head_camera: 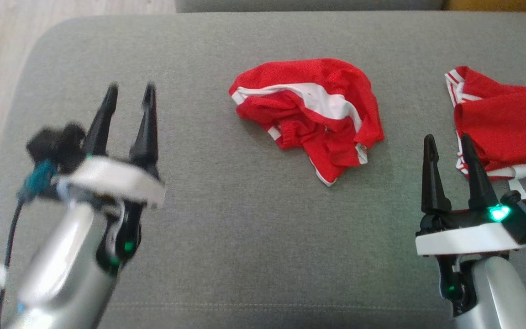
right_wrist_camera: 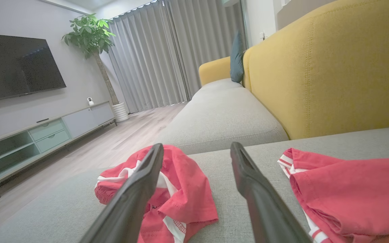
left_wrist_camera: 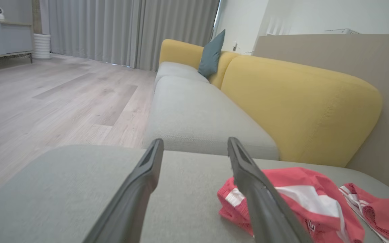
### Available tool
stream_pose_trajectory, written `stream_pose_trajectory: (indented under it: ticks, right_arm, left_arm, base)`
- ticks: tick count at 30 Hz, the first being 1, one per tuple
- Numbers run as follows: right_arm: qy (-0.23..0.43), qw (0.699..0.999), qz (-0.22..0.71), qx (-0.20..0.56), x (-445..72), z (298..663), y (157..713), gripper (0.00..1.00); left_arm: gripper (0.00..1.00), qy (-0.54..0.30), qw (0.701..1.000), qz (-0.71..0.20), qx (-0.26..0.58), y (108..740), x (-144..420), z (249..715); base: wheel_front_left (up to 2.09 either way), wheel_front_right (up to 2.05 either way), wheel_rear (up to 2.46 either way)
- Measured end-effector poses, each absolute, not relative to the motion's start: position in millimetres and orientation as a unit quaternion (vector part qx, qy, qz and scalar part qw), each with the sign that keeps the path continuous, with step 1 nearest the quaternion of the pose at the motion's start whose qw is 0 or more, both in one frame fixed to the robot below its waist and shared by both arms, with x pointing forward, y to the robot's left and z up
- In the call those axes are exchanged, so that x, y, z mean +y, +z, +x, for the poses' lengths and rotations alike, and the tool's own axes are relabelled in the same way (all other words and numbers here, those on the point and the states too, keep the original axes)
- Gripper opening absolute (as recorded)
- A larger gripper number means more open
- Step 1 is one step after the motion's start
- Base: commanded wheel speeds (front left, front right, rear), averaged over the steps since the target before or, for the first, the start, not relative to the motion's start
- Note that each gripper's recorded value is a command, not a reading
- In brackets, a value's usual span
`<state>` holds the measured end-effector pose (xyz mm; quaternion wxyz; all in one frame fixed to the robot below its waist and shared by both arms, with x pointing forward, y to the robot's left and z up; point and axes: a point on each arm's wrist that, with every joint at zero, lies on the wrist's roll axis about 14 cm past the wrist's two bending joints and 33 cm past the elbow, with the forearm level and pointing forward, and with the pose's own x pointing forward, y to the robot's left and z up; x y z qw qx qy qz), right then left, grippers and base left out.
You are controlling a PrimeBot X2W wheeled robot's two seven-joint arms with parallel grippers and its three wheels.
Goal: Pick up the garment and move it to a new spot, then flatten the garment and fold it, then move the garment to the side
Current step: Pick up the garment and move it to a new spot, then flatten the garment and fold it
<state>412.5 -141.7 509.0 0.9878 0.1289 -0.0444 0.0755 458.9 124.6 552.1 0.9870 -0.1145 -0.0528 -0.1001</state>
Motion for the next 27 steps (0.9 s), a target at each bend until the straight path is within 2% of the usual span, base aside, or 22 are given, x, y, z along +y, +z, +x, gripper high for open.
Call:
stream_pose_trajectory:
  ticks: [4, 9, 15, 22, 27]
  right_arm:
    - [0.084, 0.987, 0.126, -0.045, -135.5, 412.2, 510.2, 1.00]
    - [0.095, 0.987, 0.119, -0.044, -128.5, 413.4, 510.8, 1.00]
    - [0.106, 0.989, 0.106, -0.020, -120.2, 416.0, 499.9, 1.00]
    - [0.118, 0.986, 0.075, 0.087, -111.7, 415.0, 448.8, 1.00]
    - [0.138, 0.982, 0.074, 0.107, -95.6, 428.4, 438.7, 1.00]
  left_arm:
    - [1.00, -0.059, 0.990, -0.125, -0.030, 527.8, 149.1, 427.3]
    - [1.00, -0.033, 0.988, -0.150, -0.001, 500.9, 153.3, 395.3]
    - [1.00, -0.031, 0.987, -0.153, -0.023, 510.6, 155.1, 394.1]
    - [1.00, -0.024, 0.987, -0.155, -0.016, 502.0, 158.9, 395.7]
    - [1.00, -0.023, 0.987, -0.159, -0.004, 491.2, 159.1, 395.9]
  base:
    - [0.00, 0.00, 0.00]
    - [0.00, 0.00, 0.00]
    - [0.00, 0.00, 0.00]
    - [0.00, 0.00, 0.00]
    - [0.00, 0.00, 0.00]
